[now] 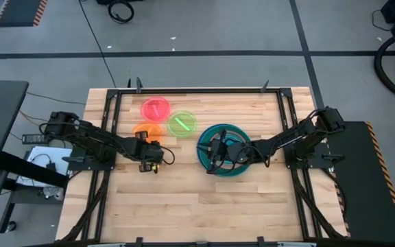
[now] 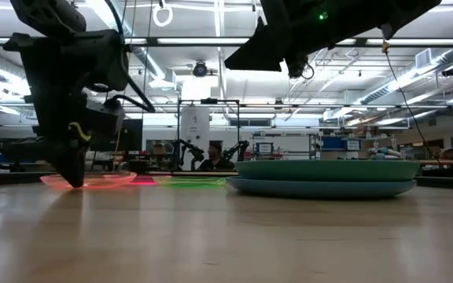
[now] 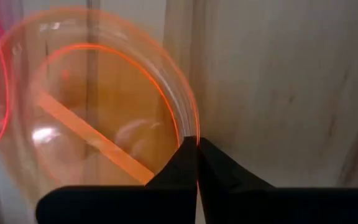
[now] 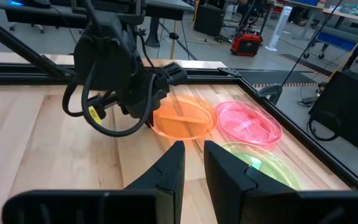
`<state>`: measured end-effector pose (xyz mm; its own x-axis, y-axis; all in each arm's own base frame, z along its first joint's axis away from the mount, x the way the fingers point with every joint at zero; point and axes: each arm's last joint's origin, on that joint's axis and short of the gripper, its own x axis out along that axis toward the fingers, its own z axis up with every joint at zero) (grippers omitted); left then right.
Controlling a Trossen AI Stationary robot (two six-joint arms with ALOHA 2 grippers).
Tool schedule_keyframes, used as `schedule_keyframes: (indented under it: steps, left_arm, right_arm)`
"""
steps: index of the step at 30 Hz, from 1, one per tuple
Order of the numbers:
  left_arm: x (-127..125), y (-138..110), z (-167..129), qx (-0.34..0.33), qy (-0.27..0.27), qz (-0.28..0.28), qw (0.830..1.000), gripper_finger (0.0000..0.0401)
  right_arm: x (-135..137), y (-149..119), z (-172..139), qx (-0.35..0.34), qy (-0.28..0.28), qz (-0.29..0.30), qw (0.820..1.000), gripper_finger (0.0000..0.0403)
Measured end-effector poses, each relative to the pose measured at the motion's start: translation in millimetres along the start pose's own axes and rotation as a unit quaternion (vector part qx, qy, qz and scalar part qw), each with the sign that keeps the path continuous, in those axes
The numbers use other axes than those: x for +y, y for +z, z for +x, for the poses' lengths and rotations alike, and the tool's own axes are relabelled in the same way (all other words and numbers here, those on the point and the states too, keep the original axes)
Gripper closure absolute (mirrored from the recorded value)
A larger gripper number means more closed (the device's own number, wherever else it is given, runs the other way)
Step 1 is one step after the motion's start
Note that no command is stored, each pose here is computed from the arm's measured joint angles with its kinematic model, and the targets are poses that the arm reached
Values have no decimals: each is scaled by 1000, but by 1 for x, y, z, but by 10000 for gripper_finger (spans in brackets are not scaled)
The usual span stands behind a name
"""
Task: Stack plastic plates
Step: Stack the orange plate on top of the light blue plate
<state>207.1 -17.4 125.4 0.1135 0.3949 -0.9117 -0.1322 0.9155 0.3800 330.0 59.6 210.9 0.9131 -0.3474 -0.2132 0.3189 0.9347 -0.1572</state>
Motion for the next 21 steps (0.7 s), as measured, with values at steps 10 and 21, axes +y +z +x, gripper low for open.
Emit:
schedule_keyframes:
  steps: [10,21]
  left_arm:
    - [-1,9,-13,-10,27,10,1000,397]
    - [2,23,-30,-32,60,20,997,398]
  right_arm:
    - [0,0,0,0,1,0,1000,331]
    - [0,0,0,0,0,0,1000,331]
